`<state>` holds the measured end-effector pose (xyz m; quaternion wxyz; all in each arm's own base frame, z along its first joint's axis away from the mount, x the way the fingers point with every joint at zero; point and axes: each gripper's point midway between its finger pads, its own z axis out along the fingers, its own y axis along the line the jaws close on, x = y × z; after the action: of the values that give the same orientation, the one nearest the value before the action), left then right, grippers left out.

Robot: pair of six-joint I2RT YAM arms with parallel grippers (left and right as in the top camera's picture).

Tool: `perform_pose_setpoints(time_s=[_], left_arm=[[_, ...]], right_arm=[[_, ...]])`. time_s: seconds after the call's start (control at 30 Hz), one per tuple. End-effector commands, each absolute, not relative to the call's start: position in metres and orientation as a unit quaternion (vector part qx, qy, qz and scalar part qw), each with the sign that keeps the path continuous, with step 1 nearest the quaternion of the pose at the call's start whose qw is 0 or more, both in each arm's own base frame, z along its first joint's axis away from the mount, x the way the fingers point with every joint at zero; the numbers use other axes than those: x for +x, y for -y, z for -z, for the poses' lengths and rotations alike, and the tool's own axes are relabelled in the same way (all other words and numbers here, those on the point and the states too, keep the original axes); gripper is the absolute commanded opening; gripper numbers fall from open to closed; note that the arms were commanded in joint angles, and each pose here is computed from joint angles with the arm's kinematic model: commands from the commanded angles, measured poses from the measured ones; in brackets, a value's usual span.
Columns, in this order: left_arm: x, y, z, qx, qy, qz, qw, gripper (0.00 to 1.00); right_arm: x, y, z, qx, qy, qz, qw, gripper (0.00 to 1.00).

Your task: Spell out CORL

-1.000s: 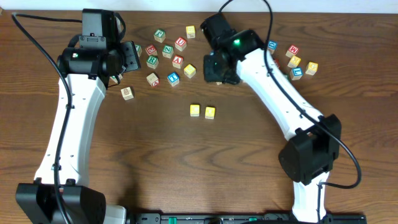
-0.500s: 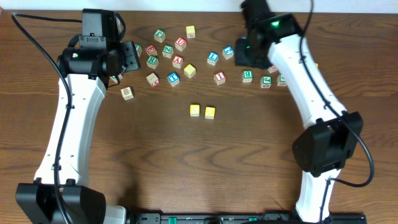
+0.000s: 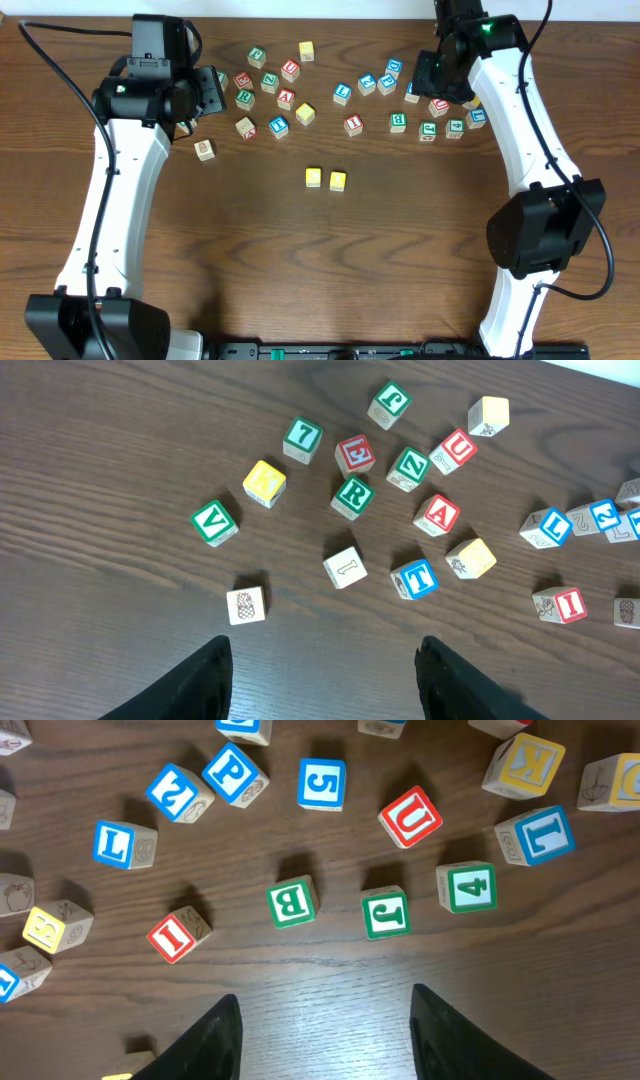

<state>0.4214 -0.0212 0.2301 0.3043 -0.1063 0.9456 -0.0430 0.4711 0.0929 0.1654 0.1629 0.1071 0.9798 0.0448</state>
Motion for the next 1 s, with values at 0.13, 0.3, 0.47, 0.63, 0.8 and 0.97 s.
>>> perform_pose_setpoints(time_s=[0.13,0.3,0.47,0.63,0.8,0.97], left_arm=[[0.424,0.019,-0.23,-0.104,-0.944,0.036,0.311,0.58],[0.43,0.023,-0.234,-0.099,-0.94,0.04,0.325,0.58],[0.449,0.033,-0.244,-0.067,-0.934,0.039,0.35,0.58],[0.474,0.046,-0.247,-0.022,-0.944,0.03,0.327,0.63],[0.505,0.049,-0.224,-0.017,-0.951,0.026,0.308,0.66],[0.516,0.059,-0.177,-0.008,-0.963,0.023,0.268,0.66]], right_arm=[[0.473,-0.094,-0.179,0.101,-0.978,-0.053,0.177,0.51],[0.473,-0.095,-0.179,0.1,-0.978,-0.056,0.176,0.52],[0.473,-0.095,-0.179,0.1,-0.978,-0.056,0.176,0.53],[0.469,-0.095,-0.178,0.09,-0.98,-0.054,0.168,0.53],[0.461,-0.094,-0.175,0.083,-0.984,-0.048,0.152,0.58],[0.45,-0.092,-0.171,0.078,-0.988,-0.04,0.13,0.64]])
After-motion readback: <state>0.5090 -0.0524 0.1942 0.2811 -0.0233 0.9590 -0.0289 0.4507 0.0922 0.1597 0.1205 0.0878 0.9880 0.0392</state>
